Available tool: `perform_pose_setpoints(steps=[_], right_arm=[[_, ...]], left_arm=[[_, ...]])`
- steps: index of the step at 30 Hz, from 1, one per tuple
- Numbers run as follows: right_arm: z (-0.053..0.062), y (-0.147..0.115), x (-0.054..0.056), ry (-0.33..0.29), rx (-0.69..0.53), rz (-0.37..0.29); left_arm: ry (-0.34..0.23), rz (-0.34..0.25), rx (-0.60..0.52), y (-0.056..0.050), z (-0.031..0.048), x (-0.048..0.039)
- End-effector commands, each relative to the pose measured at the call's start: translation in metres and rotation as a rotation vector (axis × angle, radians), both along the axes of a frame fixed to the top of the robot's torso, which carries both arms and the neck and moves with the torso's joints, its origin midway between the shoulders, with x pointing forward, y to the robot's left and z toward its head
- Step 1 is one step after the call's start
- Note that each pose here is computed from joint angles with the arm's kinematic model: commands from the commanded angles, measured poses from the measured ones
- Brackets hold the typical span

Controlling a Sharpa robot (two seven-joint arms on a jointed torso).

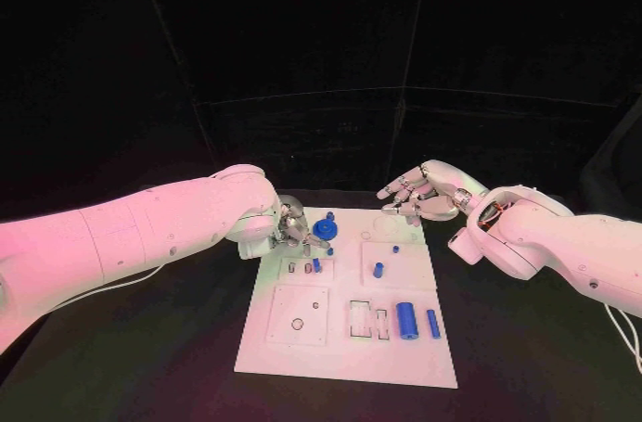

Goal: Assemble the parts on the task board

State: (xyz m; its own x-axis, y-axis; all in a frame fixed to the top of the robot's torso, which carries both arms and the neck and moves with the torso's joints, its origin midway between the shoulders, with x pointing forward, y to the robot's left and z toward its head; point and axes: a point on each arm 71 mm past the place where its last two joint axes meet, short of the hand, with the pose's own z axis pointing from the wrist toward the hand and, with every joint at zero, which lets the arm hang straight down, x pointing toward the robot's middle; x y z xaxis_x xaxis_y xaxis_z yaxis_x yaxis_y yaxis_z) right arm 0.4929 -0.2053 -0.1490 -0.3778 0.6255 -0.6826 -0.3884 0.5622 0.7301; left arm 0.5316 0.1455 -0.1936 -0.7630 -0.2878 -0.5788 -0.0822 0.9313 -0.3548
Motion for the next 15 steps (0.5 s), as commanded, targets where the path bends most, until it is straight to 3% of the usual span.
perform_pose_setpoints(steps=[1, 15], right_arm=[[0.0013, 0.0036, -0.0013, 0.001, -0.008, 0.009], [0.0021, 0.0078, -0.0032, 0.001, -0.004, 0.012]], left_arm=[[0.014, -0.022, 0.028, -0.0034, -0.0005, 0.0005], [0.029, -0.03, 0.046, -0.0103, -0.0027, 0.005]])
